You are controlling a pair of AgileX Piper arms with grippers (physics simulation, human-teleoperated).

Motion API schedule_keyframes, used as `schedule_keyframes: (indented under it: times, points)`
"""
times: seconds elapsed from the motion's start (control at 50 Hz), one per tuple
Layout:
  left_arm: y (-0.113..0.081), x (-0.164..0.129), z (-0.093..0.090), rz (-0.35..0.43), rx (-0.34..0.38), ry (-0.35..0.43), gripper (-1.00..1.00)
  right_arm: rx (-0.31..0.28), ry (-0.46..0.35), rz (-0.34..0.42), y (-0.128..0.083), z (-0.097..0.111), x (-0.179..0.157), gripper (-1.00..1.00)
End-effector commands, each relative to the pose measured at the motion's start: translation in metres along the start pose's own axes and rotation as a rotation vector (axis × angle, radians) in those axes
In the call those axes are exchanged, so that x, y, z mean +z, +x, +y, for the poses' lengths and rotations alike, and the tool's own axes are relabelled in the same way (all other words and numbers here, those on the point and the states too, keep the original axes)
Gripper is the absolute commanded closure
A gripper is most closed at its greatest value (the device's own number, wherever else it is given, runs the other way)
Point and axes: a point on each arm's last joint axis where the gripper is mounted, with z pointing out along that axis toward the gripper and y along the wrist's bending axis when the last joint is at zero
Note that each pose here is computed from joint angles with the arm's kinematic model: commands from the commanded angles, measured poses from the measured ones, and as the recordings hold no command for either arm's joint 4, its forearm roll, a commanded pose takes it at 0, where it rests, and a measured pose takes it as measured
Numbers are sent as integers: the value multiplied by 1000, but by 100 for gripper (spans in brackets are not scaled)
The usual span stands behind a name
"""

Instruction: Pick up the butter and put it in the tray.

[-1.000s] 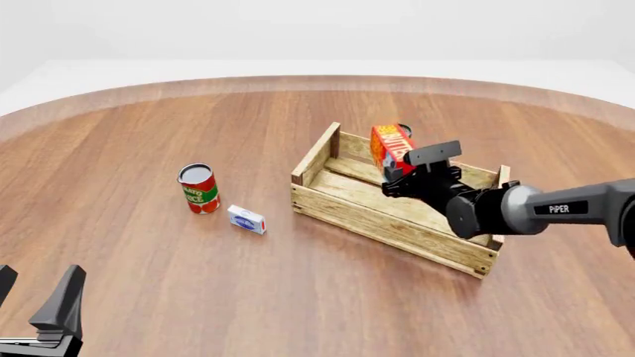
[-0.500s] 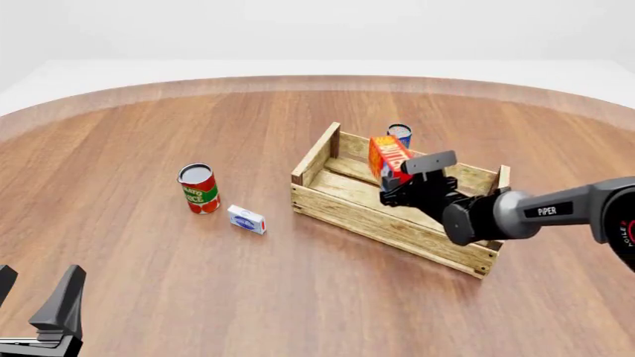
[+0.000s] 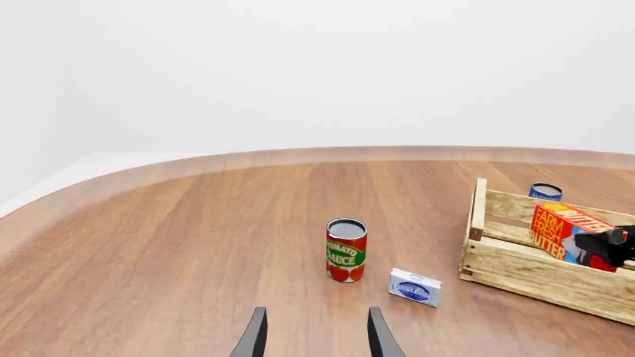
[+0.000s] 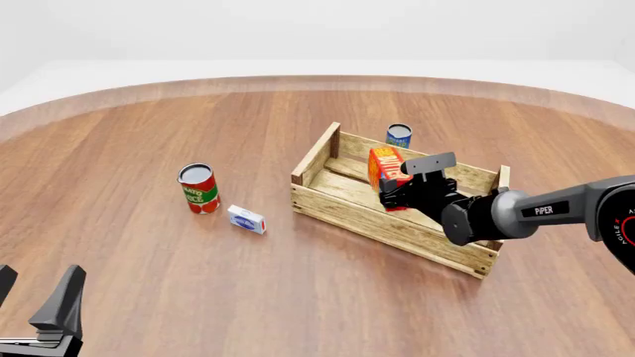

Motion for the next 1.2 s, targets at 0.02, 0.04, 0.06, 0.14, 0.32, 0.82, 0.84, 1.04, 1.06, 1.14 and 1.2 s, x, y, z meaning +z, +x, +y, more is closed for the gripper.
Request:
schedule_keyframes:
  times: [0.02,0.04,0.06,0.14,0.32,0.82,0.84,1.04,1.06,1.14,1.2]
  points:
    - [0,0,0,0,0,0,-100,22,19,-37,-10,-7,-3,-100]
    - [0,0,0,0,0,0,-100,22,19,-38,-10,-8,-3,-100]
    - [0,0,0,0,0,0,-100,22,20,-39,-11,-8,-4,-100]
    - [0,0,0,0,0,0,-100,24,15,-37,-10,-6,-3,-100]
    - [0,0,0,0,0,0,-100,25,11,-38,-11,-4,-4,-100]
    - [0,0,0,0,0,0,-100,19,9,-65,-22,-3,-25,-100]
    - [0,0,0,0,0,0,-100,19,9,-65,-22,-3,-26,-100]
    - [0,0,0,0,0,0,-100,15,6,-72,-25,-2,-36,-100]
    - [0,0,0,0,0,0,-100,15,5,-74,-26,-2,-37,-100]
    - [0,0,0,0,0,0,-100,14,3,-76,-26,-1,-41,-100]
    - [0,0,0,0,0,0,-100,13,3,-78,-27,0,-43,-100]
